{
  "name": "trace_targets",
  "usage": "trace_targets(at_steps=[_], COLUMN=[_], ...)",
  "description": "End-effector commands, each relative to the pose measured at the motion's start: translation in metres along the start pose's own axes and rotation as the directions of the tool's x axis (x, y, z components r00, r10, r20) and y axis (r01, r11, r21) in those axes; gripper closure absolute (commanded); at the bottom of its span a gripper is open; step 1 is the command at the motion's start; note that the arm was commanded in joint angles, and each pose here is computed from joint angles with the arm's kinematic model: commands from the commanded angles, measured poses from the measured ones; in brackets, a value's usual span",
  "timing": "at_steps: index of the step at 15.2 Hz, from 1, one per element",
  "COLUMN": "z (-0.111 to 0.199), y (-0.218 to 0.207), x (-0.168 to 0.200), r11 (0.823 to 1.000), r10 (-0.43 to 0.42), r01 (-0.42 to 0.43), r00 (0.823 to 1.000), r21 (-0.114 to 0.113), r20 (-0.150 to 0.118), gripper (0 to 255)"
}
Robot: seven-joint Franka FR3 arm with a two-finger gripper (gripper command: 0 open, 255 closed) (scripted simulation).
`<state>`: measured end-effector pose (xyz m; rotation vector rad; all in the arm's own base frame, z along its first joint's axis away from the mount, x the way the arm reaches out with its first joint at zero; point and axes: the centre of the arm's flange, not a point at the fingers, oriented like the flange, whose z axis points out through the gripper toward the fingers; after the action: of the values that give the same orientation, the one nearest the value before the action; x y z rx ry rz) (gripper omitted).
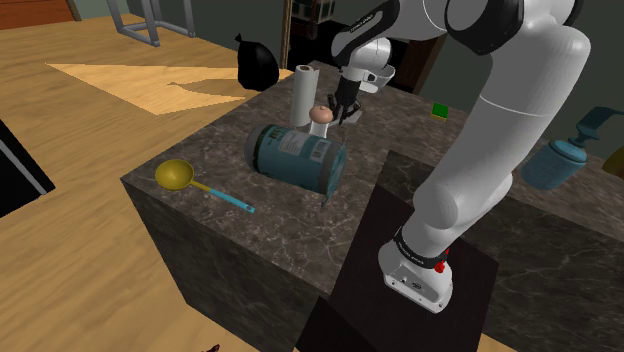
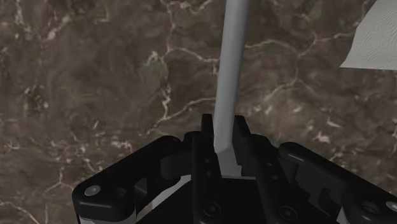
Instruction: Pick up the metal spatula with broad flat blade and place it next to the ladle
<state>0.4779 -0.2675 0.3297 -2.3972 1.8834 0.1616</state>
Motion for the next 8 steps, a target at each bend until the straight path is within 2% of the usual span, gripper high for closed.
trace_targets(at_steps=[1, 5, 8], z=[0.000, 0.000, -0.016], y=[0.000, 0.000, 0.000], x=[0.000, 0.000, -0.002], r11=[1.000, 1.000, 1.000], r10=[0.000, 0.000, 0.000], r01=[0.000, 0.000, 0.000], r00=[1.000, 1.000, 1.000], r21=[0.000, 0.000, 0.000], r20=[0.000, 0.000, 0.000], gripper=[255, 255, 255])
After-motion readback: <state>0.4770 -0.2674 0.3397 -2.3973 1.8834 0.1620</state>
